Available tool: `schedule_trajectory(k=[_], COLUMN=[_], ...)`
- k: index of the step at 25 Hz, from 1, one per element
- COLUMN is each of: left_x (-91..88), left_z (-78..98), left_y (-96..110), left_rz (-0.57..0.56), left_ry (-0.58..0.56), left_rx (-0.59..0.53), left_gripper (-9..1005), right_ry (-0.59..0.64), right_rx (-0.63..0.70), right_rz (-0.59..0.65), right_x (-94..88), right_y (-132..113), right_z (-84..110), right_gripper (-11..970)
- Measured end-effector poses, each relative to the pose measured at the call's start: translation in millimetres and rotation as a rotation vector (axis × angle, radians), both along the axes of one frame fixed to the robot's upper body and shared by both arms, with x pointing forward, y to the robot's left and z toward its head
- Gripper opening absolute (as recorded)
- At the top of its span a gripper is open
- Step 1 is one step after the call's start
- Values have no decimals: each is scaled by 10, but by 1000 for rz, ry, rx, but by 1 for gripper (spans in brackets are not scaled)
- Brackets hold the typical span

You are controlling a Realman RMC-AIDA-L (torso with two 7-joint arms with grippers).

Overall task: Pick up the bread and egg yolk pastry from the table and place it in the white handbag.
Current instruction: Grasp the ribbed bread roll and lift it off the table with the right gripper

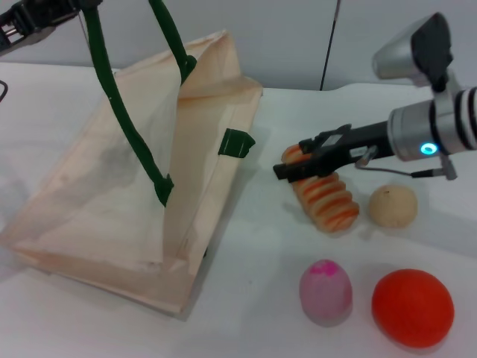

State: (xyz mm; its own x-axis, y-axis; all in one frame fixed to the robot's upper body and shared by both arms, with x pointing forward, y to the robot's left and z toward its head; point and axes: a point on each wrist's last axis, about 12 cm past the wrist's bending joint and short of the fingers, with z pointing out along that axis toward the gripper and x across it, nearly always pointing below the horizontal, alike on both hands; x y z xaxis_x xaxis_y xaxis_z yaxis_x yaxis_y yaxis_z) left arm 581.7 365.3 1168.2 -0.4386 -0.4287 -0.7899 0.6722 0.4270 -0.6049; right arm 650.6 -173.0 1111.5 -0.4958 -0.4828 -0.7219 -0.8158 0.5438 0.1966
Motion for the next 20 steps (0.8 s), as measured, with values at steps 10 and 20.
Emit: schedule_trajectory(k=[10, 20], left_x=[17, 13], left_z=[15, 21], left_y=[-6, 17], left_rz=[-1, 6], left_ry=[-3, -4], left_rx=[2, 0], left_gripper=[128, 129], right_ry=[-9, 82], right_rx=[-50, -100], right_rz=[-85, -82], right_x=[55, -44], right_y=[-202, -222], right_z=[175, 61], right_gripper=[885, 886])
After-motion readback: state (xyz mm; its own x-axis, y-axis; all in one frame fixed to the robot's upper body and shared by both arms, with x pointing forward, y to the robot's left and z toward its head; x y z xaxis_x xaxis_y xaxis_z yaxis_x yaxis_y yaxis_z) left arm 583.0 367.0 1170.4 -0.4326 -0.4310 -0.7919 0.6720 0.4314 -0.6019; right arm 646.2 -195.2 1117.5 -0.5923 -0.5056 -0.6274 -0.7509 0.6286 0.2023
